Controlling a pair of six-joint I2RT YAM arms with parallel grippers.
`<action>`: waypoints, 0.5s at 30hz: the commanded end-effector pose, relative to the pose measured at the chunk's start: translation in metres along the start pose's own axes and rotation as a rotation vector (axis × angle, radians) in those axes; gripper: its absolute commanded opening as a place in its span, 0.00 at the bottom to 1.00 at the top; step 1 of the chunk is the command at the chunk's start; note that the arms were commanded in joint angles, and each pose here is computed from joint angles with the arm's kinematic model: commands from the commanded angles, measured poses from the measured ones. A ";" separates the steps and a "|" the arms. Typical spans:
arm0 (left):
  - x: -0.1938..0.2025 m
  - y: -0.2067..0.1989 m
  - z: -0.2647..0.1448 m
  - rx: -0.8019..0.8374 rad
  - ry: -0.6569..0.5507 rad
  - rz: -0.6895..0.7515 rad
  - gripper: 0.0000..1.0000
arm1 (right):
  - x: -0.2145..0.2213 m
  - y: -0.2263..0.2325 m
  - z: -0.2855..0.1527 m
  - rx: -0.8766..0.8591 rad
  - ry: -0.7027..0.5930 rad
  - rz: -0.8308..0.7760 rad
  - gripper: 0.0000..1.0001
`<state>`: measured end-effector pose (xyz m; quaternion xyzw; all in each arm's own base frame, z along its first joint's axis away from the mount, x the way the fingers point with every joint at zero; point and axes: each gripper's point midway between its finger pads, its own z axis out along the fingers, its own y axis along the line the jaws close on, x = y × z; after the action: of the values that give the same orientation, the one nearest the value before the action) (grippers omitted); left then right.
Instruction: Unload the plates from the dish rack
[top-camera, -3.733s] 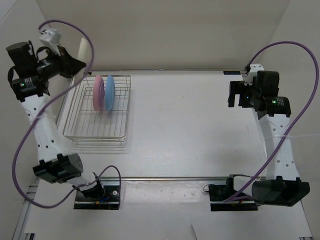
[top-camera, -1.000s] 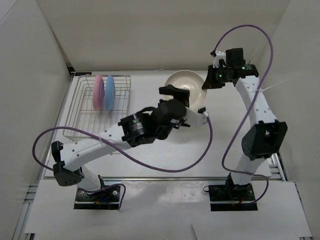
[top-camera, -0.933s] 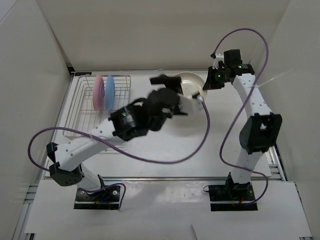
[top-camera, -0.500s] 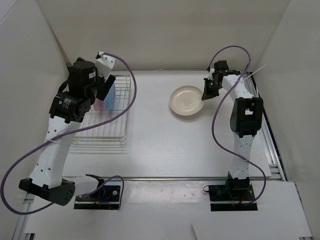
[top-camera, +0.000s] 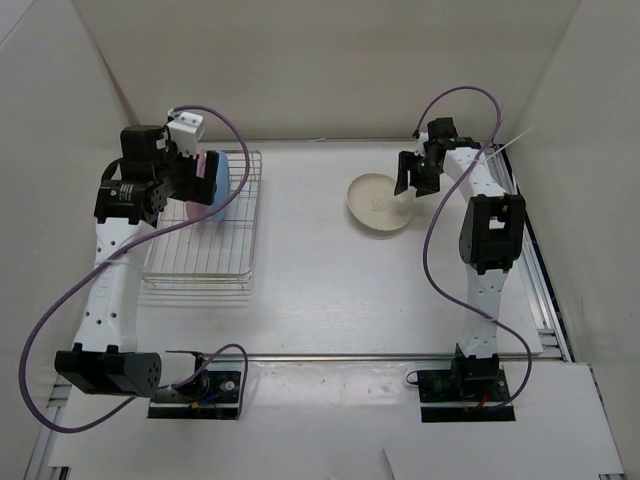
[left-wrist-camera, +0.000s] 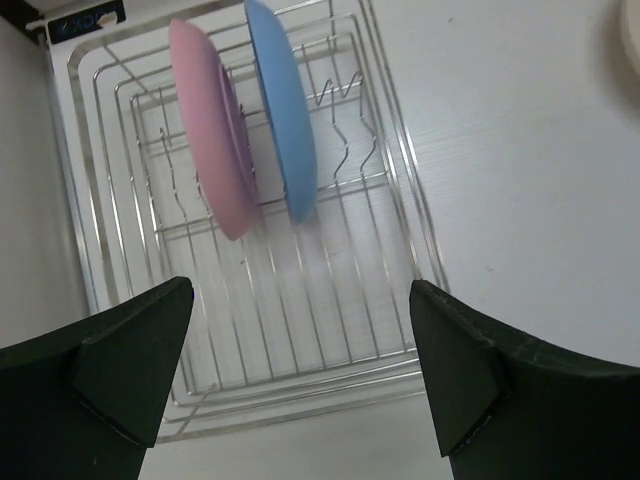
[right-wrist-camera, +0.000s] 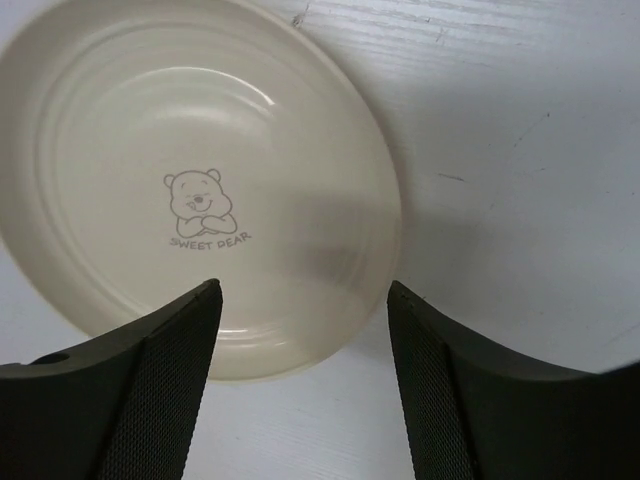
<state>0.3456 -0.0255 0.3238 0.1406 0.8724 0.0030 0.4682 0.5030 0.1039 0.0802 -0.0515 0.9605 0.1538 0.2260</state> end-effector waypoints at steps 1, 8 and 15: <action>-0.030 -0.004 -0.020 0.020 -0.149 -0.059 1.00 | -0.006 0.006 -0.014 -0.006 -0.030 -0.021 0.71; -0.030 0.061 -0.007 -0.106 -0.236 -0.154 1.00 | -0.030 0.012 -0.082 0.001 -0.158 -0.022 0.82; -0.011 0.085 0.047 0.115 -0.246 -0.201 0.95 | -0.027 0.016 -0.143 0.017 -0.222 -0.102 0.83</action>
<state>0.3952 0.0641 0.3245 0.0294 0.8361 -0.0346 0.5467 0.4810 0.0775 0.1902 -0.0540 0.9344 0.1456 0.3205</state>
